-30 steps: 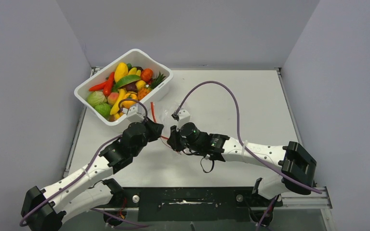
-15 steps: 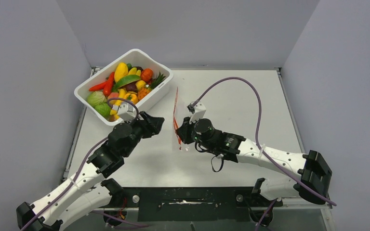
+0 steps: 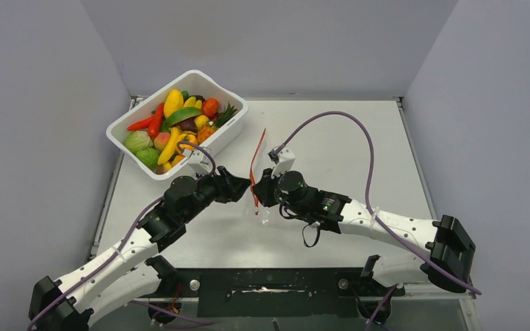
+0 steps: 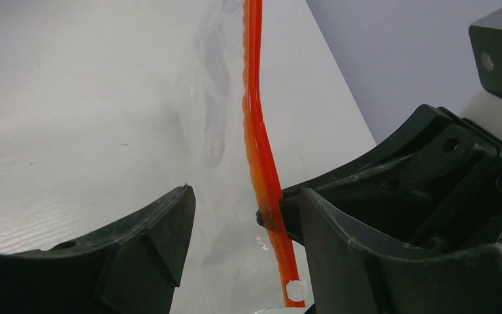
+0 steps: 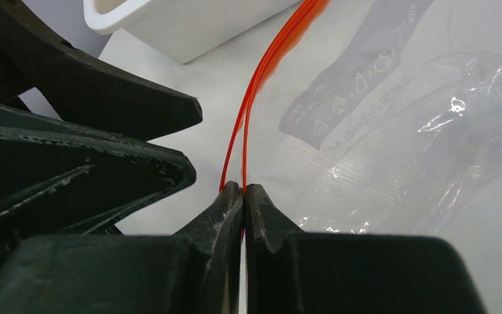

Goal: Place the food in the zip-top bag and seal the zipper
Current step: Open the zipper of the food storage bag, then pick up the fake fruit from the bin.

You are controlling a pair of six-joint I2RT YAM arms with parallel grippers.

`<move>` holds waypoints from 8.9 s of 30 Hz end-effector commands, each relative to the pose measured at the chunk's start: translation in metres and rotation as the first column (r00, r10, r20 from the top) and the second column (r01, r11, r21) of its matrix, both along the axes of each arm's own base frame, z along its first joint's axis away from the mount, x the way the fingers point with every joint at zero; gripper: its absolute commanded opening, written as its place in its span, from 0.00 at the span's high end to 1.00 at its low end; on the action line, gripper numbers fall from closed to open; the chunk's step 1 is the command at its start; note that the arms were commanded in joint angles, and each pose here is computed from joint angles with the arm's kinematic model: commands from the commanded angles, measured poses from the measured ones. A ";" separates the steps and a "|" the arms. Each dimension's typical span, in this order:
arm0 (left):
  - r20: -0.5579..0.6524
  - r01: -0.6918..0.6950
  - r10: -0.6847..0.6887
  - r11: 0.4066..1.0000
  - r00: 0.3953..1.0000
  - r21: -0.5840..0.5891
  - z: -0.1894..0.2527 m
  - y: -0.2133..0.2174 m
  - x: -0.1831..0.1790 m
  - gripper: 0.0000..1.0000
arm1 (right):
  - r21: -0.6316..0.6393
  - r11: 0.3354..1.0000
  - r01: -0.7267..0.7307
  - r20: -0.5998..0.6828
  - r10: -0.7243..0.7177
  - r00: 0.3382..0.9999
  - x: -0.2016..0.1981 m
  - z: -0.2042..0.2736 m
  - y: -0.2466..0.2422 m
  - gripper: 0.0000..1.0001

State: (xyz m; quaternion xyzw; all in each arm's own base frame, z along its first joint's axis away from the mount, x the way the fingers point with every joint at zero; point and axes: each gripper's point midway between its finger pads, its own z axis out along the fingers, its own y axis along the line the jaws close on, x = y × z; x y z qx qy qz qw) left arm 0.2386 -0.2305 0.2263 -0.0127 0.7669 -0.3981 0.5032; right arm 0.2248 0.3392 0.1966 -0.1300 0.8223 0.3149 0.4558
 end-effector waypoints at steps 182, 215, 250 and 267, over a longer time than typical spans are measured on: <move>0.077 -0.289 0.297 0.784 0.952 0.550 0.001 0.153 0.208 0.40 | 0.051 0.996 0.078 -0.130 -0.071 0.989 0.086 -0.010 -0.079 1.00; 0.151 -0.141 0.014 0.445 0.989 0.884 -0.026 0.210 0.338 0.35 | 0.027 0.997 0.072 -0.144 -0.068 0.987 0.078 0.012 -0.085 1.00; -0.044 0.086 -0.122 0.361 0.992 0.928 -0.088 0.207 0.345 0.31 | 0.022 0.995 0.094 -0.145 -0.090 0.985 0.085 0.012 -0.084 1.00; -0.029 0.062 -0.106 0.328 0.994 0.943 -0.122 0.212 0.365 0.31 | 0.011 0.995 0.094 -0.138 -0.092 0.986 0.091 0.015 -0.083 1.00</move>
